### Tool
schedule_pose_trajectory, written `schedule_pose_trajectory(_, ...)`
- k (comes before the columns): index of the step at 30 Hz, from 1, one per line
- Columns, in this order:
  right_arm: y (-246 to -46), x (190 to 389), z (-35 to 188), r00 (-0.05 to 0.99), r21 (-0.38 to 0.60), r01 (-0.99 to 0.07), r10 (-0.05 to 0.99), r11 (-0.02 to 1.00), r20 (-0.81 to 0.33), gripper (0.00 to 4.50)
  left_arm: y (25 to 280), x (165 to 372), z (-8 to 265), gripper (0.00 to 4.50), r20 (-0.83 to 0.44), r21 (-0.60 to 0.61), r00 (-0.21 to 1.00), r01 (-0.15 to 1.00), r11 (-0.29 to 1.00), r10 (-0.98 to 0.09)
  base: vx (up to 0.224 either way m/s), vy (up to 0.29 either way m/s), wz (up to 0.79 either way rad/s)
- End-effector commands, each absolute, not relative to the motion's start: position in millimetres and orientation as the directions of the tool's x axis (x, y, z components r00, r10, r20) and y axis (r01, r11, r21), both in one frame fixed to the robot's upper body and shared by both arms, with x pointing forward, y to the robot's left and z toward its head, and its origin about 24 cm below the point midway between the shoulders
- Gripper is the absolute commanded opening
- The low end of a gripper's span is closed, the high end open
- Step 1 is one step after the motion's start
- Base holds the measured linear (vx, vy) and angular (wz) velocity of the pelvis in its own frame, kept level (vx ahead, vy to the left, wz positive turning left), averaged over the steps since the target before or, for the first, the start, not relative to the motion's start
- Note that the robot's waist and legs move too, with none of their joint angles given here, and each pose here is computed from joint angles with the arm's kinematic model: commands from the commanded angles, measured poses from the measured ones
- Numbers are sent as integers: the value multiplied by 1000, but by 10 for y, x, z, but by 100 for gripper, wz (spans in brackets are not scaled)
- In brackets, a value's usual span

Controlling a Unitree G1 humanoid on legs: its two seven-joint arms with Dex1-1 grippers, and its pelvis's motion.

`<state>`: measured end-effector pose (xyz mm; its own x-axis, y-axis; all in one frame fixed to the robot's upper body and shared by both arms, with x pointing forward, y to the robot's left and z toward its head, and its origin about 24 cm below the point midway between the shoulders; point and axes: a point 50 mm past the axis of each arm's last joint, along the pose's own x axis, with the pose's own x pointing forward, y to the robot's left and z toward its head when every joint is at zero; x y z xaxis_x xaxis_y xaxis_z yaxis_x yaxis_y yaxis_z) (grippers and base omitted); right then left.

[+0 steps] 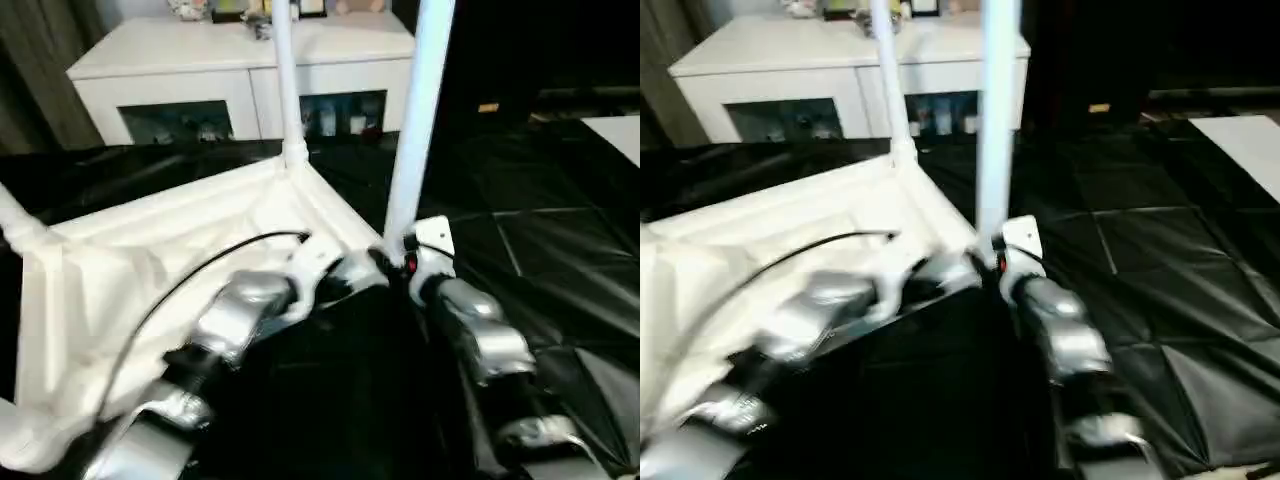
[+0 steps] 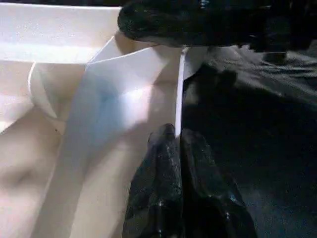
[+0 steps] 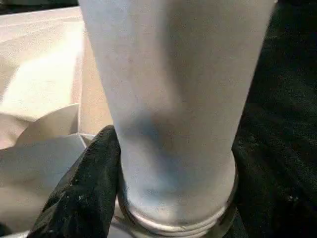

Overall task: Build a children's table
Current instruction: Rotate leg to tighten

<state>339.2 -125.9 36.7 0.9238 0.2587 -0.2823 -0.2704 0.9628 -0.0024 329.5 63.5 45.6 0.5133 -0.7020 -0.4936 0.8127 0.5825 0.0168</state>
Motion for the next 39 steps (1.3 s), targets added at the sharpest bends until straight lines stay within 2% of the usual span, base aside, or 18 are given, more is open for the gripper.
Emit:
schedule_pose_trajectory(1,-1253,3325,219,905,-57,-273,236,960,-355,272,914,3431,442,0,-518,104,654,687,719,-550,0,0,0)
schedule_pose_trajectory(5,-1165,3310,241,897,-12,-321,300,947,-326,272,900,3411,474,0,-498,102,638,715,691,-587,0,0,0)
schedule_pose_trajectory(6,-1125,3291,281,892,20,-361,352,932,-284,307,874,3382,491,0,-479,85,614,744,663,-628,0,0,0)
schedule_pose_trajectory(7,-1113,3280,308,888,19,-388,380,921,-261,307,862,3362,494,0,-469,72,598,759,647,-649,0,0,0)
schedule_pose_trajectory(8,-1105,3269,332,883,11,-412,402,911,-242,328,851,3344,494,0,-462,59,583,772,633,-668,0,0,0)
schedule_pose_trajectory(10,-1126,3267,346,886,22,-408,401,913,-234,351,857,3319,482,0,-456,56,568,786,615,-685,0,0,0)
schedule_pose_trajectory(14,-1136,3268,383,855,24,-475,468,880,-224,387,892,3269,452,0,-450,37,535,811,584,-714,0,0,0)
schedule_pose_trajectory(17,-1198,3230,450,769,-6,-615,599,788,-221,387,937,3209,464,0,-434,26,485,849,528,-759,0,0,0)
schedule_pose_trajectory(19,-1233,3194,472,724,-9,-672,654,741,-220,387,946,3172,481,0,-423,19,452,871,491,-786,0,0,0)
schedule_pose_trajectory(23,-1351,3054,539,561,-14,-818,793,575,-237,387,1006,3008,551,0,-391,-20,297,943,331,-871,0,0,0)
schedule_pose_trajectory(29,-1462,2922,503,429,7,-893,855,450,-292,387,1174,2921,523,0,-441,-33,245,957,289,-863,0,0,0)
schedule_pose_trajectory(39,-1488,2827,372,346,25,-925,865,380,-363,387,1252,2805,536,0,-453,-64,196,966,250,-870,0,0,0)
